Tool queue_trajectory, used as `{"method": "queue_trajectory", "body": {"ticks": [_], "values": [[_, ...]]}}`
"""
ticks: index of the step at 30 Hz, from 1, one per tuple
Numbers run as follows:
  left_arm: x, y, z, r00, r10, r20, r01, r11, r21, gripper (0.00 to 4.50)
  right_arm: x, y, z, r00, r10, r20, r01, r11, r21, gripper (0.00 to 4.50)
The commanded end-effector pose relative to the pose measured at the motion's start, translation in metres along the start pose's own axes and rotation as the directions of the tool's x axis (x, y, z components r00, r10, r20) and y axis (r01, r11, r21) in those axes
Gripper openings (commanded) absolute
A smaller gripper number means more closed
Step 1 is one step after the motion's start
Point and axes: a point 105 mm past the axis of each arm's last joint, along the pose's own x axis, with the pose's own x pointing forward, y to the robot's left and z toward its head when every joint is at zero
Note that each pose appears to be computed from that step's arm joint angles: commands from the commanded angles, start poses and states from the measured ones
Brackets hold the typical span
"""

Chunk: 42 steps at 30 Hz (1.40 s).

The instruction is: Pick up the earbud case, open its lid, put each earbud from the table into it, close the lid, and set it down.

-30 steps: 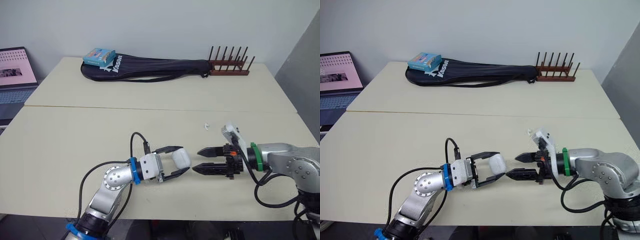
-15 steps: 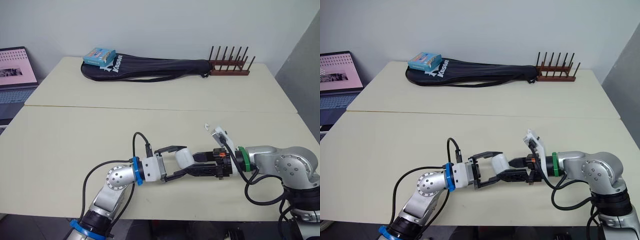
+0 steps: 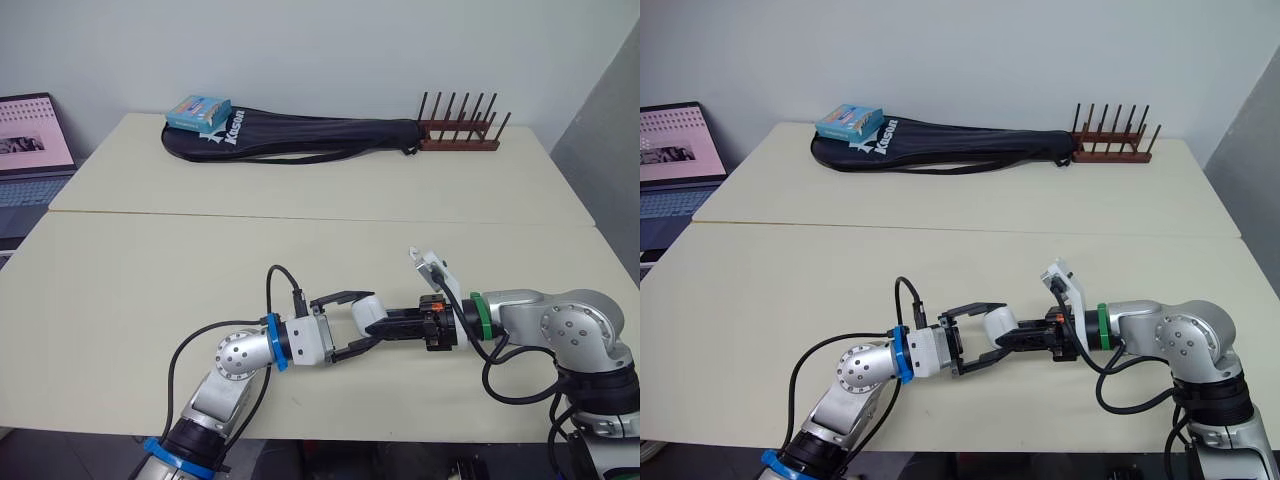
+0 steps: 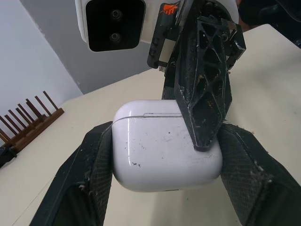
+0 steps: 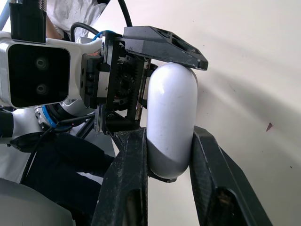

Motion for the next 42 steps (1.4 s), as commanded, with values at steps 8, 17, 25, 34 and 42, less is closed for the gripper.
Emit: {"method": "queue_trajectory", "body": {"ticks": [8, 17, 25, 34, 42], "values": [[-0.007, 0.005, -0.014, 0.996, -0.036, -0.079, 0.033, 0.999, -0.04, 4.46, -0.001, 0.007, 0.008, 1.0, -0.006, -0.025, 0.003, 0.993, -0.114, 0.78], [-0.035, 0.014, -0.025, 0.938, -0.195, -0.286, 0.052, 0.896, -0.44, 4.5, -0.016, -0.013, 0.005, 0.942, -0.279, -0.187, 0.12, 0.801, -0.587, 0.78], [-0.011, 0.021, -0.002, 0.894, -0.32, -0.312, 0.158, 0.879, -0.449, 4.5, -0.013, -0.018, 0.013, 0.916, -0.346, -0.203, 0.077, 0.649, -0.757, 0.78], [0.003, 0.025, -0.012, 0.874, -0.349, -0.339, 0.191, 0.887, -0.421, 4.5, -0.008, -0.017, 0.016, 0.92, -0.324, -0.222, 0.039, 0.639, -0.768, 0.78], [0.011, 0.025, -0.014, 0.881, -0.359, -0.309, 0.207, 0.878, -0.432, 4.5, -0.006, -0.014, 0.017, 0.922, -0.311, -0.229, 0.021, 0.632, -0.775, 0.78]]}}
